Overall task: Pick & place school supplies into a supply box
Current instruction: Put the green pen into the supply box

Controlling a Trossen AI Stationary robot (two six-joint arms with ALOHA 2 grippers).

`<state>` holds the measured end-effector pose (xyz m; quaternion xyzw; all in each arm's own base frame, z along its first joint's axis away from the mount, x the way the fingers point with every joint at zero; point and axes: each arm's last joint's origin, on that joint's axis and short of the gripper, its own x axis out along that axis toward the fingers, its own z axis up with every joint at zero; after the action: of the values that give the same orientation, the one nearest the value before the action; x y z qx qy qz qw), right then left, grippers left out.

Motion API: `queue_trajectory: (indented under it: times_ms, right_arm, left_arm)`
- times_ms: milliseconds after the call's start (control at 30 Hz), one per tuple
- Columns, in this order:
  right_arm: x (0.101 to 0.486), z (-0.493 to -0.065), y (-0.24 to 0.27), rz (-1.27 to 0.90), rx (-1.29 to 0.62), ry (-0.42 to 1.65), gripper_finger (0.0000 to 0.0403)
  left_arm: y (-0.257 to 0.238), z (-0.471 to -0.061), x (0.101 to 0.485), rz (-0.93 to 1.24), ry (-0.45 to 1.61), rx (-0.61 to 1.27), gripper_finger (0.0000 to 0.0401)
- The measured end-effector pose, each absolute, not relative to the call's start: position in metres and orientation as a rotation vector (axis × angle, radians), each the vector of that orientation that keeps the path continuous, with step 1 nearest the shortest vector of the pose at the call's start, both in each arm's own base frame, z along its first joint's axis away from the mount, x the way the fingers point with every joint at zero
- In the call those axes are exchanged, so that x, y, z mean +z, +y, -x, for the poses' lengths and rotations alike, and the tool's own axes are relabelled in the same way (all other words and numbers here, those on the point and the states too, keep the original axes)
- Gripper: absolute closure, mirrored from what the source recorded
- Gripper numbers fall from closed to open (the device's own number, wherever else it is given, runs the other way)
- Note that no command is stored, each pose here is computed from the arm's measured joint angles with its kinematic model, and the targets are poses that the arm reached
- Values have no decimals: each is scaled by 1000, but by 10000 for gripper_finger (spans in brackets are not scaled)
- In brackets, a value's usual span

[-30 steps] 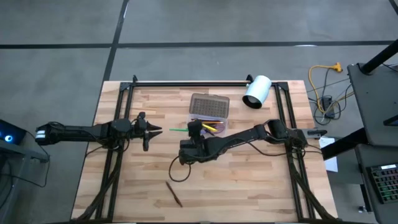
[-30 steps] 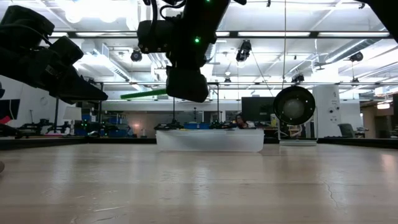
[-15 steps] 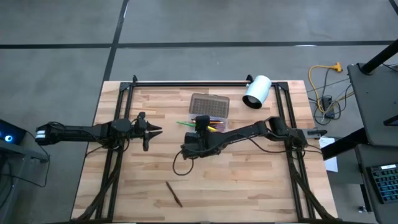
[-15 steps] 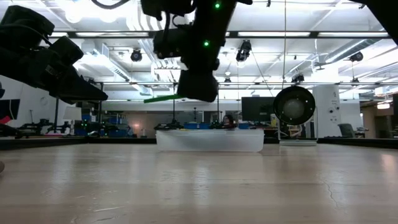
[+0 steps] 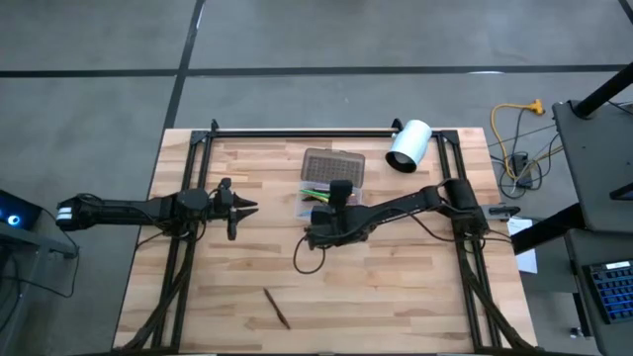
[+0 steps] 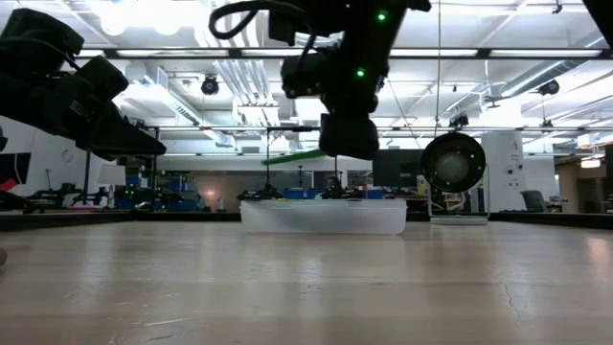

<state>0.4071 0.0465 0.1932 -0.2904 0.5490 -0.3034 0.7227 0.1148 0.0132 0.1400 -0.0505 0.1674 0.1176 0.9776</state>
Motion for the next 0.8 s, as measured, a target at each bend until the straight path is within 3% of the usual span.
queue_trajectory:
  times_ms: [800]
  right_arm:
    - [182,-395,34,599,-718,1222,339]
  left_arm:
    - [13,-115,140,102,337,237,332]
